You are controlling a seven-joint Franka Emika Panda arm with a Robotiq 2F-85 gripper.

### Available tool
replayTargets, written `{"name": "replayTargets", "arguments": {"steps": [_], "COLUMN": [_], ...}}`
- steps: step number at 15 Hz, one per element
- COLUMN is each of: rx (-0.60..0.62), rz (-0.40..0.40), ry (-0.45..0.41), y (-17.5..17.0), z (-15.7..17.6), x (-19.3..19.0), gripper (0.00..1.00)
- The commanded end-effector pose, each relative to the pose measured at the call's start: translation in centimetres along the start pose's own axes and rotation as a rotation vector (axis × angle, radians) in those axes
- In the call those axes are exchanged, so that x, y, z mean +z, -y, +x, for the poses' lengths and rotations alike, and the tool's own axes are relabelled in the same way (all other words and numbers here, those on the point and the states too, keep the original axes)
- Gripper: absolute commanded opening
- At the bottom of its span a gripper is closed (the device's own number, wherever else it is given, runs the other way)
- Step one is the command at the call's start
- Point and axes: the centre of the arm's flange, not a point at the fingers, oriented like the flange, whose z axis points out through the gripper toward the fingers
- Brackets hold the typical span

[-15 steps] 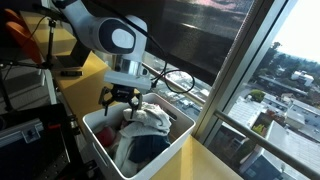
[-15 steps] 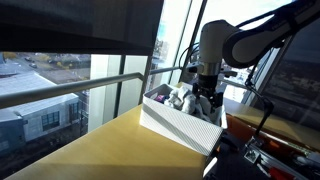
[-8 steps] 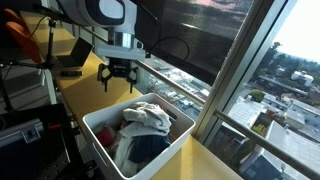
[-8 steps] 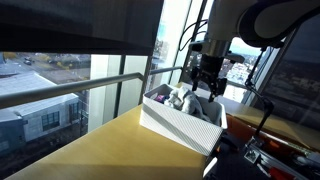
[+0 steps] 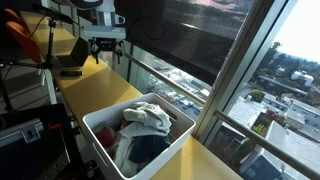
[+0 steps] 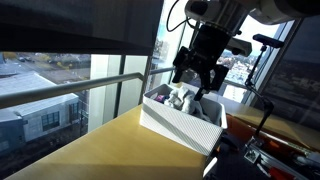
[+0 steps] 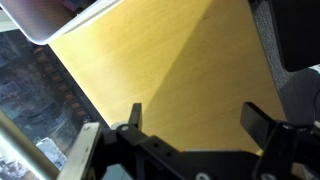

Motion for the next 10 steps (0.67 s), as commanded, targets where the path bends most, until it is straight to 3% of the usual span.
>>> {"name": "replayTargets", "arguments": {"steps": [1, 10], "rx": [0.002, 0.006], "rz": [-0.006, -0.008], "ry": [-0.008, -0.012], "y": [0.16, 0.12], "z": [0.48, 0.67], "x": [-0.13, -0.23], "gripper": [1.0, 1.0]}}
